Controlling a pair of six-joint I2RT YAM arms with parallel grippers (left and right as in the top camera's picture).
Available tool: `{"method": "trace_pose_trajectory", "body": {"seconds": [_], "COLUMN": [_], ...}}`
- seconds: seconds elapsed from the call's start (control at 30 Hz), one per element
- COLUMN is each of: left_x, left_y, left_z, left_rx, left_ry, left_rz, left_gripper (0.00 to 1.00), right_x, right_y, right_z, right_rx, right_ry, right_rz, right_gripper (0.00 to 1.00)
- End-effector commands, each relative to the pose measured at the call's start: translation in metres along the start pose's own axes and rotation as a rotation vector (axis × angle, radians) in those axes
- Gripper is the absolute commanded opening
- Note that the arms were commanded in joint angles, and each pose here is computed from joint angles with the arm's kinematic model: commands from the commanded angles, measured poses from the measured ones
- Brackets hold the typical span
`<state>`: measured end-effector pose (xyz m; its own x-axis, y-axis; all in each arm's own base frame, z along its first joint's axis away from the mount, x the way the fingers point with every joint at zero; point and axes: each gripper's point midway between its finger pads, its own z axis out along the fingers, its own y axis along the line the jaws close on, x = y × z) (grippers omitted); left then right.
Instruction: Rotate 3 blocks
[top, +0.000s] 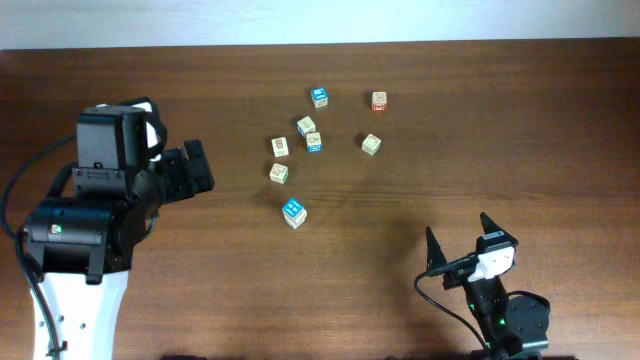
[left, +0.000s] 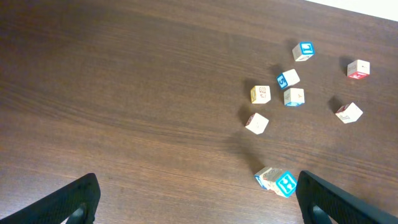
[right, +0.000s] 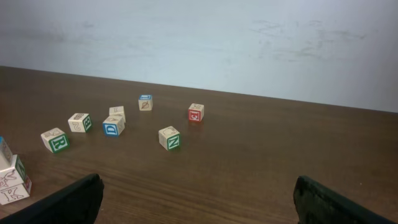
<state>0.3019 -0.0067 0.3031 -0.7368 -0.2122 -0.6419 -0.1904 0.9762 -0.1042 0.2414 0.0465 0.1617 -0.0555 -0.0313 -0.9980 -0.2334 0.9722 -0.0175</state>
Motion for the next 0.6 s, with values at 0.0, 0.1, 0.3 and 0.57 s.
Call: {"method": "trace_pose_trajectory", "body": {"seconds": [0.0, 0.1, 0.3, 0.57], "left_x": [0.000, 0.000, -0.007, 0.044], "left_y": [0.003, 0.003, 0.016, 0.026], "left_z": [-0.001, -0.001, -0.013, -0.034], "left_rx": [-0.012, -0.011, -0.072, 0.001], "left_ry": [-0.004, -0.004, -0.082, -0.723], "left_rz": [0.006, 0.007, 0.031, 0.399], "left_gripper": [0.99, 0.99, 0.99, 0.99], "right_x": [0.002, 0.002, 0.002, 0.002], "right_y": [0.001, 0.001, 0.001, 0.001], "right_z": [0.000, 0.000, 0.000, 0.000], "right_rx": [-0.008, -0.008, -0.008, -0.008], "right_ry": [0.000, 0.000, 0.000, 0.000], "right_rz": [0.008, 0.008, 0.008, 0.008], "right_gripper": [0.98, 0.98, 0.98, 0.98]}}
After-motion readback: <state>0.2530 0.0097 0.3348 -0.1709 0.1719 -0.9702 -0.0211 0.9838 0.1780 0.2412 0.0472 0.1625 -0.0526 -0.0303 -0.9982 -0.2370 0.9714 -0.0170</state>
